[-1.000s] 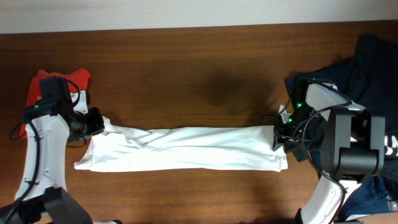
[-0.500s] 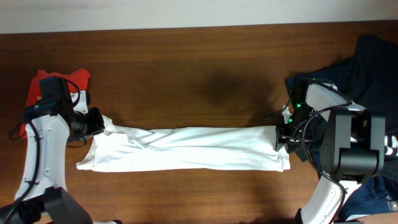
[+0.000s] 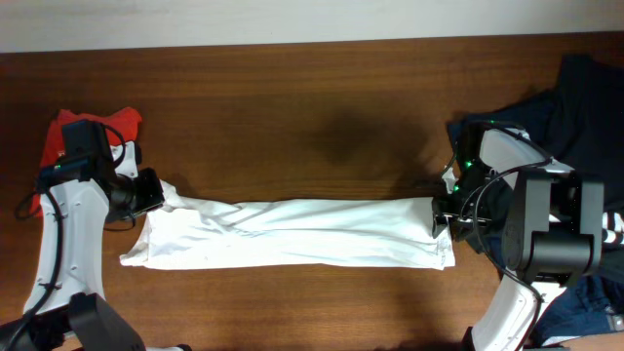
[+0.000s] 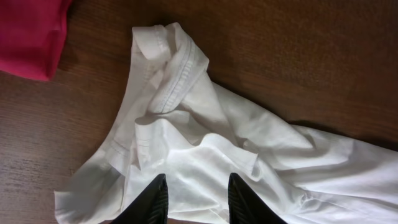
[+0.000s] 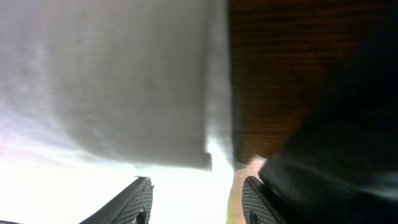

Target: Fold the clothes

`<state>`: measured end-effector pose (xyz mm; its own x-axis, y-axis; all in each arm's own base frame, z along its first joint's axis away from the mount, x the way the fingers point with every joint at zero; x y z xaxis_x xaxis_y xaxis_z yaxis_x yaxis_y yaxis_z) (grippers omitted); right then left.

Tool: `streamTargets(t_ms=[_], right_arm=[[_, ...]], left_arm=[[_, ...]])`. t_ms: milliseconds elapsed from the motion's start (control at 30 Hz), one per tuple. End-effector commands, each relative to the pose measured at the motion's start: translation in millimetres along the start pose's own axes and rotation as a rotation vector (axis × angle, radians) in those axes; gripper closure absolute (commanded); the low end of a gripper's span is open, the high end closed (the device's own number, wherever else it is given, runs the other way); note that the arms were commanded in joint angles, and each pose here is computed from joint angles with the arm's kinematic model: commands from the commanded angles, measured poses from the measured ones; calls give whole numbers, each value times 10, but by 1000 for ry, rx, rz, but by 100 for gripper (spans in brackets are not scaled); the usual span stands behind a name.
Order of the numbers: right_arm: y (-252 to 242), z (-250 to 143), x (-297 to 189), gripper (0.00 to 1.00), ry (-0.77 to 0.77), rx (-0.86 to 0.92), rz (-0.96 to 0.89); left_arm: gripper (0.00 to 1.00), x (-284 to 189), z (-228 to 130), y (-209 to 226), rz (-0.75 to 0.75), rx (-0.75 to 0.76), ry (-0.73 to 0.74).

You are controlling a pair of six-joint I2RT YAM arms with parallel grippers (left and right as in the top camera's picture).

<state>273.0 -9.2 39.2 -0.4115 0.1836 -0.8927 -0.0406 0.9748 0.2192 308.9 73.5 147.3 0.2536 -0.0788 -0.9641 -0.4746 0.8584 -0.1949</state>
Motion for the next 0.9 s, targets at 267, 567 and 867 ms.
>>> streamTargets(t_ms=[267,567,867], right_arm=[[-8,222,-266,96,-73,17,-87],[846,449,-1033,96,-210,-124,-141],[2539,303,-509,96,-280,-393,-190]], left_arm=[[69,-36,-36,77,58,-4,10],[69,-45,-84,237,129,-56,30],[68,-39,-91,239,129,-56,32]])
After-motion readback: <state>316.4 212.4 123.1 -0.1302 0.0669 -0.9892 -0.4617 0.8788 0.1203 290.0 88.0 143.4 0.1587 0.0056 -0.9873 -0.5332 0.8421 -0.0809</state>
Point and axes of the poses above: each gripper's point midway between its finger pads, its own x axis out along the fingers, its own y axis along the line the jaws close on, z = x × y, the point moved 4 cm from there along -x, back along the fingers, and after that the axes turned 12 degrees about -x, right-handed, at the moved point
